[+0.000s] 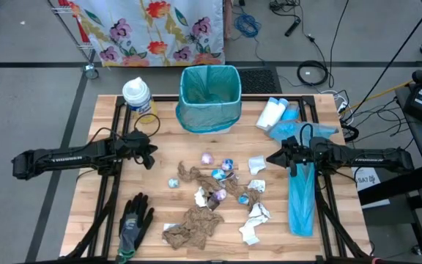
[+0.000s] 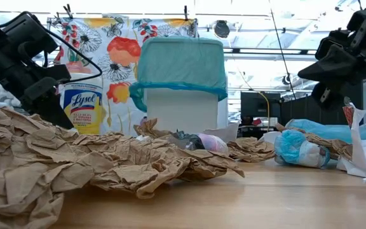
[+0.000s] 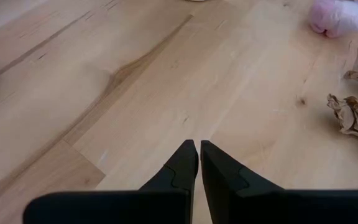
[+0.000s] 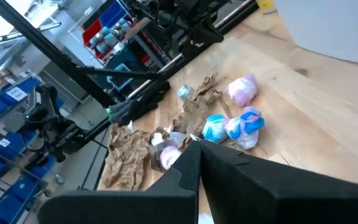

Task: Place trash/remove bag and relplace
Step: Put the blue-pink bag into the white trash bin

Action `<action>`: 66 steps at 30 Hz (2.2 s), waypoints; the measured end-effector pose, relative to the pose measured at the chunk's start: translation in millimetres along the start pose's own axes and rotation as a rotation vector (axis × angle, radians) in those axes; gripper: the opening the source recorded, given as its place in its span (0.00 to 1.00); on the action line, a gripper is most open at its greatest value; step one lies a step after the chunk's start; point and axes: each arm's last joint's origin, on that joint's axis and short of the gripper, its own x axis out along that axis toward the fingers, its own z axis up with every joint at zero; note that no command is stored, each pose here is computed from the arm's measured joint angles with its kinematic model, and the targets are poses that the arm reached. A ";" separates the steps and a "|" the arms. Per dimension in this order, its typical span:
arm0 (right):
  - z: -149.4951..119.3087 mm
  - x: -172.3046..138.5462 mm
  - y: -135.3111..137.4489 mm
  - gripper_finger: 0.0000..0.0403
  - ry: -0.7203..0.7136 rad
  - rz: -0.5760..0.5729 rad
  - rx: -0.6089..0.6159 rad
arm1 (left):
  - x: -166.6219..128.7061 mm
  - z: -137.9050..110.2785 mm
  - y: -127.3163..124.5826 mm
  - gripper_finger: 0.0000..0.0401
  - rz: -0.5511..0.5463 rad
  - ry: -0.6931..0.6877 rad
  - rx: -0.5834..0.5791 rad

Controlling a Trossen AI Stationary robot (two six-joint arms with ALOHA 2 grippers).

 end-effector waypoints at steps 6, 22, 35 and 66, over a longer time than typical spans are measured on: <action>0.8 0.0 -0.6 0.00 -0.019 -0.023 -0.072 | 0.0 0.0 0.0 0.07 0.000 0.000 0.000; 39.0 -11.4 24.0 0.00 -0.026 -0.273 -0.051 | -0.1 0.1 -0.1 0.07 0.000 0.000 0.000; 140.6 4.8 94.6 0.00 0.162 -0.586 -0.136 | 0.0 0.0 0.0 0.07 0.000 0.001 0.000; 90.0 196.8 27.0 0.41 0.753 -0.604 -0.110 | -0.1 0.1 0.0 0.07 0.000 0.000 0.000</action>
